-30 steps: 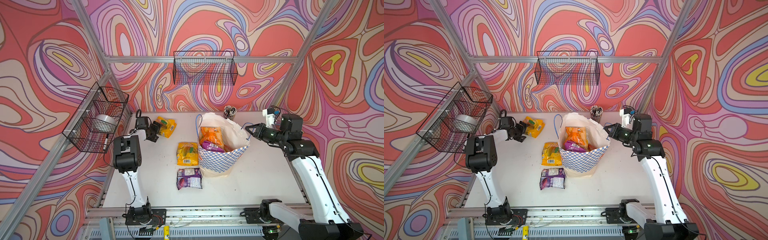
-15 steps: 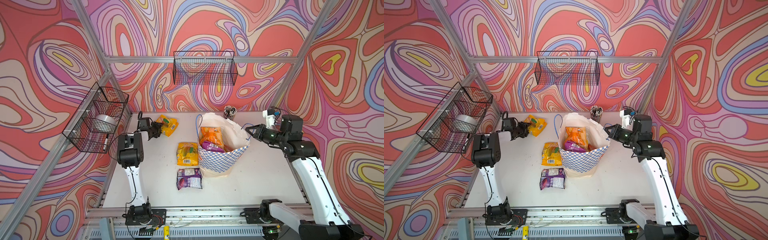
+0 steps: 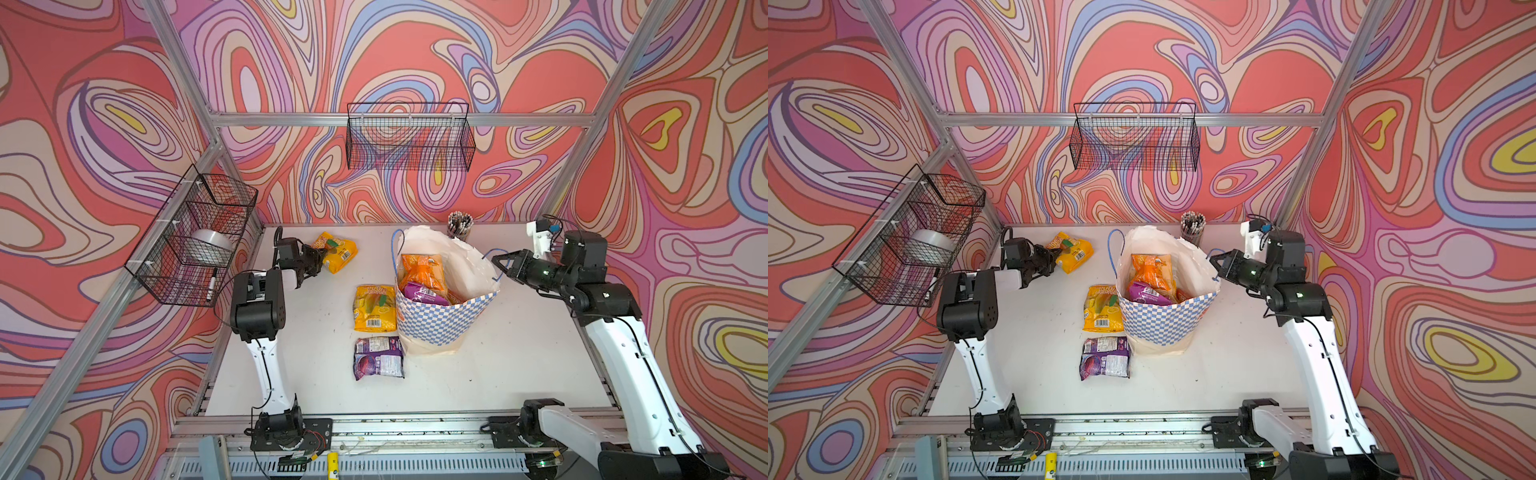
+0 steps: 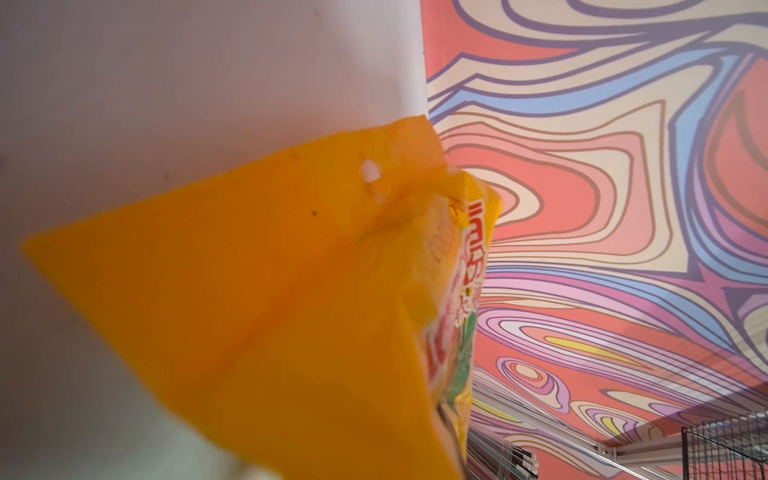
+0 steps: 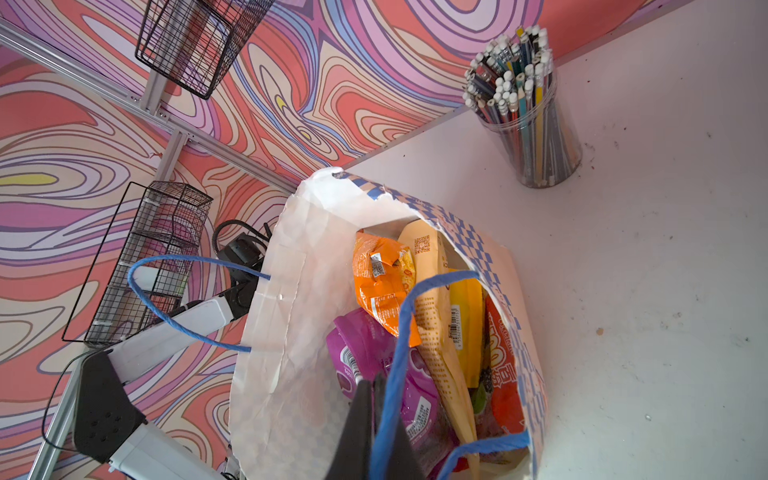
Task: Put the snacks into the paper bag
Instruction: 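Reach the left gripper to the yellow LOT100 pack and grasp it, then lift the yellow LOT100 pack with the left gripper toward the bag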
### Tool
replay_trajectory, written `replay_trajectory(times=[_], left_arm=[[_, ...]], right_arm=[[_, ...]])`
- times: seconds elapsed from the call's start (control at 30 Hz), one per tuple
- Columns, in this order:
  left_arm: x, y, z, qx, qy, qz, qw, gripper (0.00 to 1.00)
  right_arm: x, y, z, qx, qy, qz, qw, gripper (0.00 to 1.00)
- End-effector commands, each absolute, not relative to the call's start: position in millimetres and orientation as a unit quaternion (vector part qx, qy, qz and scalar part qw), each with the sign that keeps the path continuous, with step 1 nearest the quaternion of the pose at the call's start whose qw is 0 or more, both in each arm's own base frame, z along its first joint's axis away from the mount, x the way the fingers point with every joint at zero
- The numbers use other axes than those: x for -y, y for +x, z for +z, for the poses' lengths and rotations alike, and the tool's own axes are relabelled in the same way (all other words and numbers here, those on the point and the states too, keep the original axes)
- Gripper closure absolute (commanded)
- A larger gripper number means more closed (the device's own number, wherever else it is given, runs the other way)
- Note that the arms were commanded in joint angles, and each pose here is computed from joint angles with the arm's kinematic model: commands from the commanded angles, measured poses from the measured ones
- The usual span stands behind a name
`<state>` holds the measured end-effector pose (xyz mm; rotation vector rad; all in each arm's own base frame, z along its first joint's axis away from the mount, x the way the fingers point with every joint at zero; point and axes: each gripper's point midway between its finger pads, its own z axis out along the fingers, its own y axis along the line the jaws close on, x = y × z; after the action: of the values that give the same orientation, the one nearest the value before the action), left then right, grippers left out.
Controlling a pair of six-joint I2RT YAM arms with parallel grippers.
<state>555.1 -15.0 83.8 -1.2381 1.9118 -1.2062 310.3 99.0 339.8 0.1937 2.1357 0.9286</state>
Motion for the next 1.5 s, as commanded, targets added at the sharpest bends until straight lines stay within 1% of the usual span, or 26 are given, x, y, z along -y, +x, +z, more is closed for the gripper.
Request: replay_trajectory(times=[0.0,0.13,0.23,0.37,0.57,0.83,1.0,1.1,1.23,1.33,1.47], left_arm=[[9.4,547.4,140.9,-0.704,-0.438,-0.458,0.321,0.90],[10.0,527.9,190.7,-0.701,-0.410,-0.459,0.360,0.91],[8.4,508.3,232.2,-0.708,-0.385,-0.441,0.394,0.92],[7.9,474.9,293.4,-0.714,-0.346,-0.417,0.443,0.93],[13.5,412.5,377.3,-0.717,-0.275,-0.383,0.513,0.93],[50.8,333.4,477.1,-0.707,-0.145,-0.385,0.576,0.94],[98.3,288.7,536.7,-0.677,-0.040,-0.414,0.607,0.94],[137.9,269.8,559.9,-0.664,0.033,-0.437,0.606,0.94],[195.7,254.3,571.1,-0.654,0.128,-0.454,0.591,0.94],[240.7,256.9,561.2,-0.667,0.182,-0.454,0.561,0.95],[295.2,267.8,532.2,-0.695,0.240,-0.438,0.518,0.95]], right_arm=[[-98.2,307.8,340.6,-0.841,0.070,0.359,0.398,1.00],[-98.5,307.6,342.8,-0.840,0.068,0.360,0.400,1.00],[-98.2,307.9,343.5,-0.841,0.068,0.359,0.400,1.00],[-98.6,307.0,346.1,-0.840,0.063,0.358,0.403,1.00],[-96.9,307.2,347.9,-0.841,0.058,0.350,0.407,1.00],[-95.3,312.9,352.8,-0.840,0.052,0.342,0.417,1.00],[-95.2,317.4,357.3,-0.837,0.049,0.342,0.424,1.00],[-95.4,318.5,360.2,-0.836,0.048,0.342,0.426,1.00],[-95.1,317.3,362.3,-0.836,0.050,0.343,0.426,1.00],[-95.3,315.7,363.0,-0.836,0.051,0.343,0.426,1.00],[-94.9,313.0,362.6,-0.836,0.052,0.342,0.425,1.00]])
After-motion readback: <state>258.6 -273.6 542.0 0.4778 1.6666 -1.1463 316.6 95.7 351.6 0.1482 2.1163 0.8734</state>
